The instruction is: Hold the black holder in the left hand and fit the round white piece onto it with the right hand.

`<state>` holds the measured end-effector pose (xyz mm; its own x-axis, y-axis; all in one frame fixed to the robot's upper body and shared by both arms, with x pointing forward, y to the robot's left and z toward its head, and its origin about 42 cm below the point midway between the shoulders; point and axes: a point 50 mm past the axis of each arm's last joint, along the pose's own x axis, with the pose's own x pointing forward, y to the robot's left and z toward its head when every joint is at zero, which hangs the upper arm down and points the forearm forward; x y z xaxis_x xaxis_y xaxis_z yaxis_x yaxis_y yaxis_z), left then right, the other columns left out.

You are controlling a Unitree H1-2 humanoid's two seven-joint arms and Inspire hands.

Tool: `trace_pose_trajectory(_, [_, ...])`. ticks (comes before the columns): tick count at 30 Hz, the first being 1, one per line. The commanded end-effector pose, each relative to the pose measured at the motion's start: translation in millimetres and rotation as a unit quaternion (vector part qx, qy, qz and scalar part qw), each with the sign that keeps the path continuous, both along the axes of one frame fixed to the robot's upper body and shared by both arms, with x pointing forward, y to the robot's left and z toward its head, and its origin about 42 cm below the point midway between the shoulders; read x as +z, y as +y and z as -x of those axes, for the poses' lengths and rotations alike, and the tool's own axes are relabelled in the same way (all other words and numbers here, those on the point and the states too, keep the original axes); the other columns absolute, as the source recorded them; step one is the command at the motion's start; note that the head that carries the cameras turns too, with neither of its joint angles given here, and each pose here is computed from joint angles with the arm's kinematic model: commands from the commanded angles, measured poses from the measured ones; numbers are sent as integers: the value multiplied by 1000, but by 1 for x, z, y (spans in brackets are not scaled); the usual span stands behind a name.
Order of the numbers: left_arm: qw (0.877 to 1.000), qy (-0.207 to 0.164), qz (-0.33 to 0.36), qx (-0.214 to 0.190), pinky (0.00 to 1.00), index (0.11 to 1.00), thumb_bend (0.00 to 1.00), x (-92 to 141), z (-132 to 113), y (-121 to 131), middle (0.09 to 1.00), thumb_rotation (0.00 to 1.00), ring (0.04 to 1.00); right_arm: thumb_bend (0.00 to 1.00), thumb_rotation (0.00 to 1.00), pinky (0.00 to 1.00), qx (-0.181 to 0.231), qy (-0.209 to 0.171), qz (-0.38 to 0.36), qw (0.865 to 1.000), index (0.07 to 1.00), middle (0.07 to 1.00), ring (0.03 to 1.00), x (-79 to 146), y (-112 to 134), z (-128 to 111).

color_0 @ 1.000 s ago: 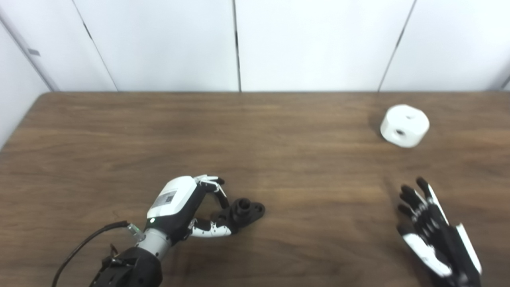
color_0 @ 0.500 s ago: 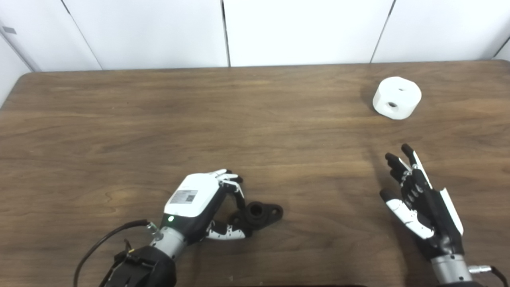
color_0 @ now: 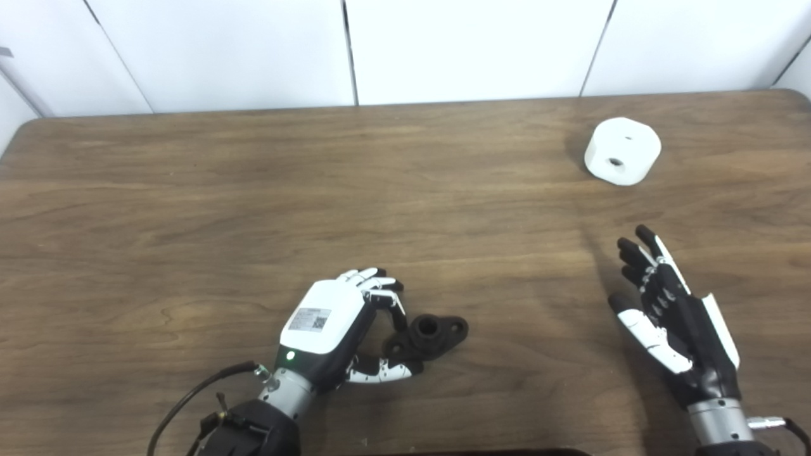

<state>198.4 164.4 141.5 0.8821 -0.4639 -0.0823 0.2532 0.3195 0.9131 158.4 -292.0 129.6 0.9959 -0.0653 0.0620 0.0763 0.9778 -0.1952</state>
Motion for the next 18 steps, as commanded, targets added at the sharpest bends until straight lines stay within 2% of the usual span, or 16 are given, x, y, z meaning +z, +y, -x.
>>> trace_pose_trajectory(1, [999, 34, -30, -9, 875, 488, 521, -18, 7, 0, 802, 59, 888, 566, 568, 906, -11, -37, 10, 999, 936, 897, 925, 15, 0, -3])
trace_pose_trajectory(5, [999, 36, -23, -7, 866, 488, 522, -22, 9, 4, 798, 59, 881, 589, 518, 978, -30, -47, 18, 998, 932, 913, 954, 22, -4, -9])
trace_pose_trajectory(7, [999, 34, -19, -6, 859, 487, 521, -23, 10, 5, 795, 59, 878, 634, 500, 996, -44, -50, 34, 997, 932, 921, 964, 28, -10, -15])
trace_pose_trajectory(11, [999, 28, -23, -8, 851, 487, 521, -26, 12, 10, 792, 60, 875, 677, 463, 1000, -73, -50, 77, 993, 938, 934, 980, 45, -18, -30])
trace_pose_trajectory(14, [999, 31, -28, -10, 860, 488, 521, -27, 13, 15, 797, 61, 879, 671, 364, 1000, -81, -53, 88, 991, 953, 944, 987, 59, -23, -45])
trace_pose_trajectory(18, [999, 36, -29, -8, 874, 488, 519, -28, 15, 22, 803, 62, 889, 723, 324, 1000, -83, -45, 119, 988, 968, 968, 1000, 72, -30, -68])
